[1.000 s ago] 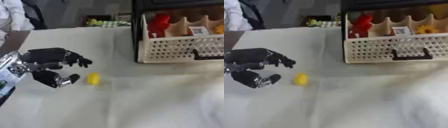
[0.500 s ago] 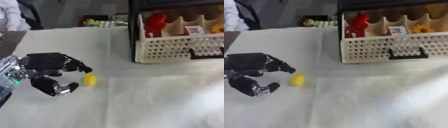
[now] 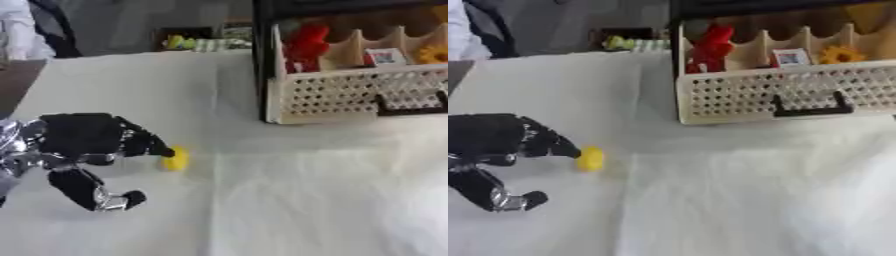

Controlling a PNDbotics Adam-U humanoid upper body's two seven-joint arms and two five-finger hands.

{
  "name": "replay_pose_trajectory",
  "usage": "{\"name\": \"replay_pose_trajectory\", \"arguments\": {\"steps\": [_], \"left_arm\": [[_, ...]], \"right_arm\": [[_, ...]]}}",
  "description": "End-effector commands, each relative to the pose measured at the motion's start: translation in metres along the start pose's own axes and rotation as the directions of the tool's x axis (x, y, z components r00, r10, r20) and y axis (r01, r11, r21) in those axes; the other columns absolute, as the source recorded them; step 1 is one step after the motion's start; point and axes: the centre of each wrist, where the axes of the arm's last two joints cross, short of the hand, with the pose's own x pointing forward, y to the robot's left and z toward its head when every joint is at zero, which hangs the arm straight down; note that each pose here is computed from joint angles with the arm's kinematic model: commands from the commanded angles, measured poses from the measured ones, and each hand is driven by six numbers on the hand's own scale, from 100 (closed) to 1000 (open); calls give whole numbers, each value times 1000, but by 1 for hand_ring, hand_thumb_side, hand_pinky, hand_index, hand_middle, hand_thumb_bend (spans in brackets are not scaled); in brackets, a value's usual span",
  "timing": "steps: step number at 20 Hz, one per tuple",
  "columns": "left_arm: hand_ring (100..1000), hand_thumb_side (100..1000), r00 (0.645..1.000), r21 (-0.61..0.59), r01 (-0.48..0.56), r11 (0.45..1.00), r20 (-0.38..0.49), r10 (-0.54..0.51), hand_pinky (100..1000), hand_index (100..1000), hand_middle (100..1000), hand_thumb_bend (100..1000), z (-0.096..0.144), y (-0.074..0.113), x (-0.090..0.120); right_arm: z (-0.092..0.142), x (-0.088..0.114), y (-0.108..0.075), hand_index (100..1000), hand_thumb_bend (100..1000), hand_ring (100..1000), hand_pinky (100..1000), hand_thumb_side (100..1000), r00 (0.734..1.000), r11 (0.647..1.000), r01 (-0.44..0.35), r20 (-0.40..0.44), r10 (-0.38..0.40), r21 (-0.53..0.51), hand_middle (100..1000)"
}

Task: Pick up objects from table and place into drawer.

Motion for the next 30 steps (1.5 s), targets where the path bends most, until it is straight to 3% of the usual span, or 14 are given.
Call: {"name": "replay_pose_trajectory", "arguments": {"steps": [1, 6, 10, 17, 19, 27, 30], "left_arm": [[800, 820, 994, -79, 104, 991, 24, -102, 637, 1000, 841, 262, 12, 9, -4], [762, 854, 996, -108, 87, 990, -3, -87, 589, 1000, 791, 234, 11, -8, -8], [752, 826, 997, -130, 73, 989, -23, -76, 574, 1000, 783, 264, 12, -17, -11], [764, 733, 996, -84, 73, 994, -42, -77, 569, 1000, 821, 202, 11, -19, -13], [747, 739, 996, -54, 64, 997, -55, -67, 550, 1000, 790, 142, 8, -20, -14], [733, 886, 998, -54, 8, 999, -54, -11, 541, 1000, 773, 154, -8, -30, -21], [735, 876, 998, -75, 7, 997, -64, -12, 542, 1000, 779, 176, -9, -31, -23]], "right_arm": [[-2, 8, -4, 531, 224, 593, 458, 1000, 1000, 1000, -11, 19, 11, -2, 220], [-1, 7, -4, 530, 217, 594, 459, 1000, 1000, 1000, -9, 15, 9, -7, 219], [-1, 6, -4, 530, 211, 595, 460, 1000, 1000, 1000, -5, 7, 5, -11, 219], [0, 5, -4, 527, 209, 595, 460, 1000, 1000, 1000, 2, -1, -2, -12, 217], [1, 5, -4, 527, 206, 595, 461, 1000, 1000, 1000, 3, -3, -3, -9, 217], [1, 4, -4, 524, 198, 596, 462, 1000, 1000, 1000, 9, -12, -9, -12, 214], [2, 4, -4, 522, 191, 596, 462, 1000, 1000, 1000, 12, -20, -12, -12, 213]]}}
